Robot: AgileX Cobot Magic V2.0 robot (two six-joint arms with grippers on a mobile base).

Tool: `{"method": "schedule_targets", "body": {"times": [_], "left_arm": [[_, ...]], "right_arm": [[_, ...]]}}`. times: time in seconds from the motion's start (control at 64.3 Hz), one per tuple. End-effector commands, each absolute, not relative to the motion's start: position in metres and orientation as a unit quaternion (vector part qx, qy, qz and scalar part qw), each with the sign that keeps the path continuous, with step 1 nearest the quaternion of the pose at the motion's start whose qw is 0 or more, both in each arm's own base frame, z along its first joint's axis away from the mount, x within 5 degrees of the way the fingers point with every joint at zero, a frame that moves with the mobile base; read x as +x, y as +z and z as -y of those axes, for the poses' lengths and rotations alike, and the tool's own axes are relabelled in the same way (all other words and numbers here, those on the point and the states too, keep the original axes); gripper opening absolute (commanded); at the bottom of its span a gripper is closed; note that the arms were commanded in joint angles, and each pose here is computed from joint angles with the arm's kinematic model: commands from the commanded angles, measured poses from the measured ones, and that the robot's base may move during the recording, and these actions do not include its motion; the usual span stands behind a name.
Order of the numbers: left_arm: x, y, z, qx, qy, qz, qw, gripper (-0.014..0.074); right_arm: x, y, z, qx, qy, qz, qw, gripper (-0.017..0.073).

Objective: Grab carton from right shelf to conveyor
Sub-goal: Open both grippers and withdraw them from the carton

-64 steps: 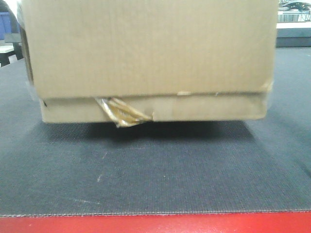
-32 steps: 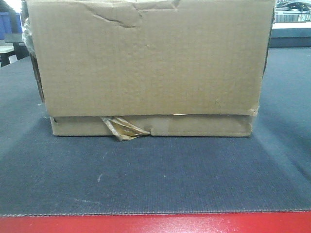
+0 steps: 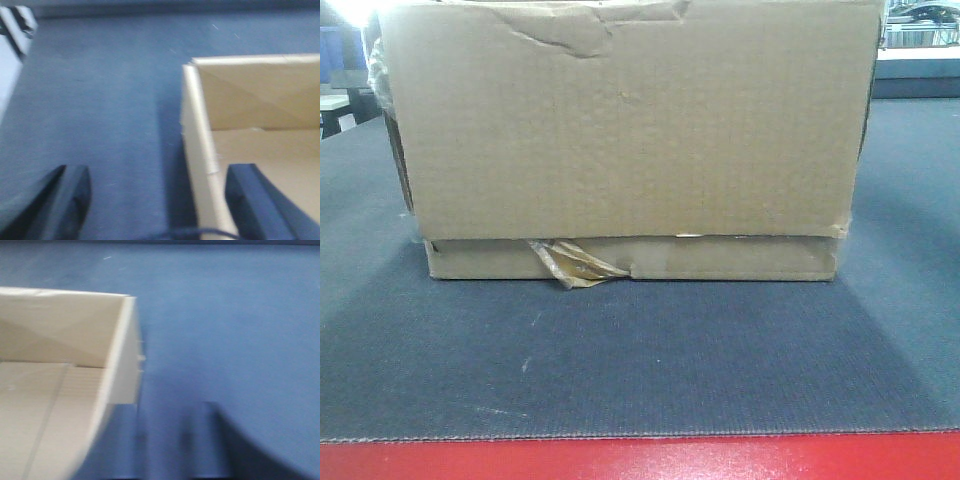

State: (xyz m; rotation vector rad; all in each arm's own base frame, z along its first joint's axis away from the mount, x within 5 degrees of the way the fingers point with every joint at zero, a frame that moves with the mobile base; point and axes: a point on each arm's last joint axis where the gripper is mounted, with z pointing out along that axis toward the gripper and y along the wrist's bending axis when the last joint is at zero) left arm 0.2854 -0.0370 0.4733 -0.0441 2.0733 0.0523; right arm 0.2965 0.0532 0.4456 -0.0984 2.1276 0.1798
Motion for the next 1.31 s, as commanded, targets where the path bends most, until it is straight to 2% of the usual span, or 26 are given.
{"method": "schedule_targets", "body": {"times": [0.0,0.218,0.56,0.778,1.073,1.291], "left_arm": [[0.268,0.473,0.021,-0.034,0.03,-0.856,0.515,0.0342],[0.228,0.434,0.004,-0.043,0.042,-0.858,0.511,-0.0034],[0.152,0.347,0.003,-0.014,0.014,-0.832,0.554,-0.0008],[0.107,0.315,0.0,-0.011,0.006,-0.808,0.589,-0.0008],[0.065,0.315,-0.004,-0.017,-0.001,-0.754,0.656,-0.0008],[0.055,0.318,-0.005,-0.018,-0.004,-0.737,0.676,-0.0008]], "right_arm": [[0.281,0.445,-0.037,-0.023,0.057,-0.874,0.481,-0.0078],[0.247,0.402,-0.022,-0.009,0.037,-0.881,0.472,-0.0068],[0.173,0.318,-0.015,-0.008,0.04,-0.861,0.506,-0.0068],[0.125,0.289,-0.011,-0.018,0.037,-0.831,0.554,-0.0068],[0.062,0.294,-0.006,-0.02,0.042,-0.74,0.671,-0.0068],[0.032,0.301,-0.003,-0.019,0.046,-0.682,0.73,-0.0068]]}}
